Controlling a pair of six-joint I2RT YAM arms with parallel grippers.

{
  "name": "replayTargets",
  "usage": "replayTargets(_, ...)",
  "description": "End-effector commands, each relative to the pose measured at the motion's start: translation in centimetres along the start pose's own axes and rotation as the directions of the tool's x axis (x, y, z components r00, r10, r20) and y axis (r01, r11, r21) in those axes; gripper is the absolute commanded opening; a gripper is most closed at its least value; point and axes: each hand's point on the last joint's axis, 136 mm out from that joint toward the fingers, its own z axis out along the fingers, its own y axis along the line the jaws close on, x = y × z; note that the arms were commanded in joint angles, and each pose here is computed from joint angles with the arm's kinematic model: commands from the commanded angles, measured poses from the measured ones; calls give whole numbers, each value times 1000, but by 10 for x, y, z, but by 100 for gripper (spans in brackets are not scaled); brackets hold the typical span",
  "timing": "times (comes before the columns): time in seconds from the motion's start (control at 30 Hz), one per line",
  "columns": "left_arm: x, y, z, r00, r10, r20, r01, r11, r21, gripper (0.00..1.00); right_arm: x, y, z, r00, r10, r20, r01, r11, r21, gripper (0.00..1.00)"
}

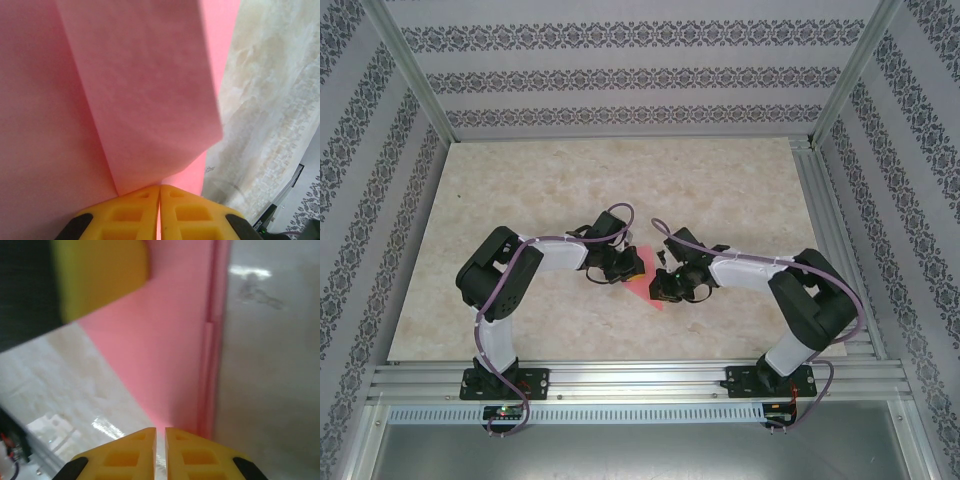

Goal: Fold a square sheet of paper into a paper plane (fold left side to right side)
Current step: Fourth fold the wing at the center of the table.

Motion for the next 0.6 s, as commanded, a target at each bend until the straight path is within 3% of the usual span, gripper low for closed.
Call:
replayTargets(0.0,1,24,-1,1000,-18,12,19,994,-107,13,6,-25,7,1000,10,-7,-10,996,91,12)
replayTargets(0.13,-1,13,-9,1000,1,24,1,997,-82,14,17,-45,10,999,26,-27,-21,987,162,12)
replayTargets(0.57,22,-29,-16,998,66,3,-66,998,-3,13,23,-54,13,998,46,-35,-39,983,181,9)
